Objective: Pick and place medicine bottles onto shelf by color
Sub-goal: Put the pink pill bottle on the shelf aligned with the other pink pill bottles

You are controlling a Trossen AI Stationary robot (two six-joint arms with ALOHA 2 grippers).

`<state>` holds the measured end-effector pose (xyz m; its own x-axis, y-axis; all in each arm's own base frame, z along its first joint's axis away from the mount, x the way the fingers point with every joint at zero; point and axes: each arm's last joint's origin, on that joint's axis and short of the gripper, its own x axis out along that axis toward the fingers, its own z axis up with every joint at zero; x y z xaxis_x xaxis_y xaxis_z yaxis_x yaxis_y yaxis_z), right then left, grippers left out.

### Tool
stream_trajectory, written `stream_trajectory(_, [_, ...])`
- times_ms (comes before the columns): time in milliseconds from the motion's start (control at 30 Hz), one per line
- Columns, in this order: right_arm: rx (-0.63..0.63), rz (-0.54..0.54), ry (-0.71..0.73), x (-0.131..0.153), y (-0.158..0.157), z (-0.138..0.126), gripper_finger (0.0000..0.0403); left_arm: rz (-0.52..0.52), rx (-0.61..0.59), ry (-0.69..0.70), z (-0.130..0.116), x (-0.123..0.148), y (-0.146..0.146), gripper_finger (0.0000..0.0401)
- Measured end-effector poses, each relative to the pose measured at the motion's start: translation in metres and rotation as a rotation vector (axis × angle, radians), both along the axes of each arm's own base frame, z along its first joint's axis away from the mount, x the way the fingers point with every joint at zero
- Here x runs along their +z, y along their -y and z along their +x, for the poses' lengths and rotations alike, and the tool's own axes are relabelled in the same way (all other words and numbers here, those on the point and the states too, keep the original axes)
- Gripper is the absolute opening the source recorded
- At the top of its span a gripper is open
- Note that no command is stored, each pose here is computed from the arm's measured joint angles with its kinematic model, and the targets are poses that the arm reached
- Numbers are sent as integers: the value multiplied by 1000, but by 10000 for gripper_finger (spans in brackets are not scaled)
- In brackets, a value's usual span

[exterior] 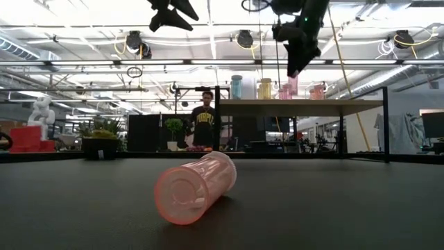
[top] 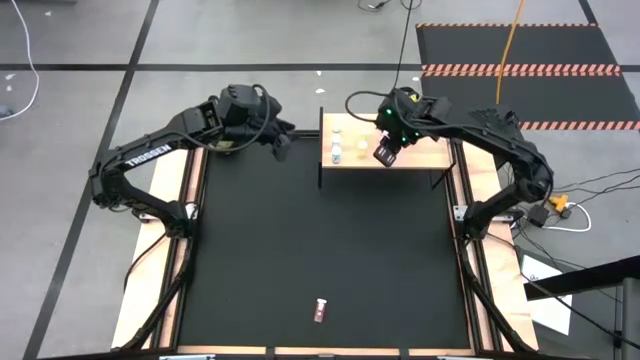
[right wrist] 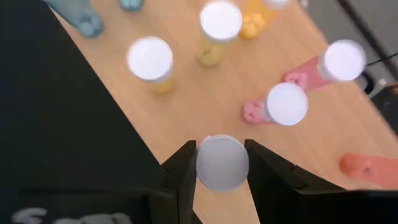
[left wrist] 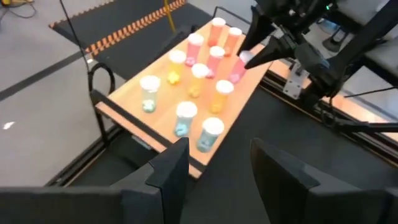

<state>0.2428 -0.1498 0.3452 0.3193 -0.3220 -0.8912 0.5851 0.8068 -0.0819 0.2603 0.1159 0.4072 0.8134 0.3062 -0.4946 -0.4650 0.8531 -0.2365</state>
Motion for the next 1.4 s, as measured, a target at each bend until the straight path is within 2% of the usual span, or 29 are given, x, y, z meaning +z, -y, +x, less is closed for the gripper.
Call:
stream_trajectory(267, [-9,47,-5,-10,6,0,116,31,20,-22,-5,-1,-11,170])
stream_trajectory(467, [0,2,48,-7,10,4,116,62,34,-35,-9,-1,-19,170])
stream_trajectory(800, [-27,24,18,-8,15,-3,116,64,78,-36,-16,-1,-30,170])
stream_trajectory(1200, [-37,84,26,-10,15,-6,116,124,40,-63,-16,-1,-30,170])
stream_trajectory(1400, [-42,78,37,-9,16,-5,116,154,28,-76,-17,0,-32,170])
